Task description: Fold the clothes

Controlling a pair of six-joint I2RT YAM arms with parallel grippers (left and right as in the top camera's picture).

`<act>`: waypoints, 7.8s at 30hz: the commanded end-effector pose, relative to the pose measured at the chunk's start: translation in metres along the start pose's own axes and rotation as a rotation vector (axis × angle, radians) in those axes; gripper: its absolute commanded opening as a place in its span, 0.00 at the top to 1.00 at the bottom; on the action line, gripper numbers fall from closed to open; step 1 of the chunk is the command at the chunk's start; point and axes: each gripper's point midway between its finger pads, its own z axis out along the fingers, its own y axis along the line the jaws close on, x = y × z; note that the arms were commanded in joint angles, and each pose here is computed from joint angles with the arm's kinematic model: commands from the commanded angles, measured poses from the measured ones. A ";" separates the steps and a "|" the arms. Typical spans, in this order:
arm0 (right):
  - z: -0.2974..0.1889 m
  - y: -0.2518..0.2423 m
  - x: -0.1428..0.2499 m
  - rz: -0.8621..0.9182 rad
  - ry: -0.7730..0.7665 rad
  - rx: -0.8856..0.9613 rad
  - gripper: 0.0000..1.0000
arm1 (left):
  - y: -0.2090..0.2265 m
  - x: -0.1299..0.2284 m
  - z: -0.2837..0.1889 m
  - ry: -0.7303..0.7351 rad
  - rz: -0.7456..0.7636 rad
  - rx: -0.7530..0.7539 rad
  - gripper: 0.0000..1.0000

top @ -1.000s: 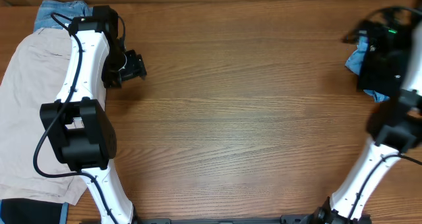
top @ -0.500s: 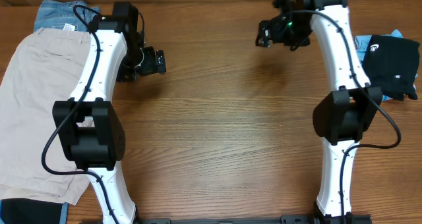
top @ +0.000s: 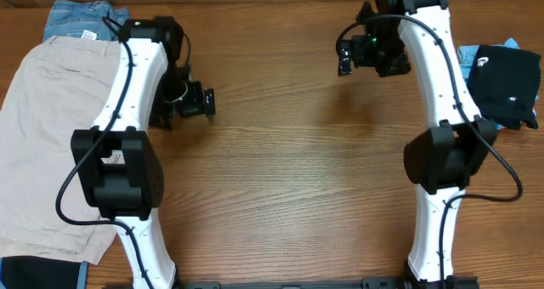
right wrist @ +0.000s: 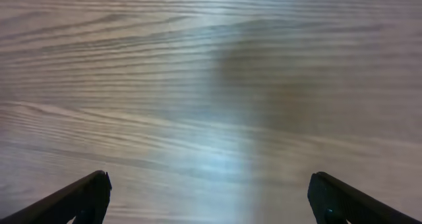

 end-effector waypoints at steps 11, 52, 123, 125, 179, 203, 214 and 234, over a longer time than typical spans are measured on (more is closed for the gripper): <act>-0.076 -0.016 0.110 0.102 -0.039 0.072 0.00 | -0.020 0.065 -0.017 0.078 0.085 -0.052 0.00; -0.151 -0.030 0.246 0.105 -0.856 -0.025 0.00 | 0.055 0.199 -0.130 -1.238 0.003 0.032 0.00; -0.027 -0.050 0.196 -0.150 -1.472 0.045 0.00 | 0.068 0.199 -0.106 -1.189 0.046 -0.065 0.00; -0.027 -0.050 0.196 -0.151 -1.472 0.045 0.00 | 0.072 0.198 -0.088 -1.180 0.037 -0.064 0.00; -0.027 -0.050 0.196 -0.150 -1.472 0.045 0.00 | 0.059 0.113 -0.038 -1.741 0.170 0.035 0.00; -0.027 -0.050 0.196 -0.150 -1.472 0.045 0.00 | 0.059 0.113 -0.038 -1.741 0.170 0.034 0.00; -0.027 -0.050 0.196 -0.151 -1.472 0.045 0.00 | 0.059 0.113 -0.038 -1.741 0.170 0.035 0.00; -0.027 -0.050 0.196 -0.151 -1.472 0.045 0.00 | 0.059 0.113 -0.038 -1.741 0.170 0.034 0.00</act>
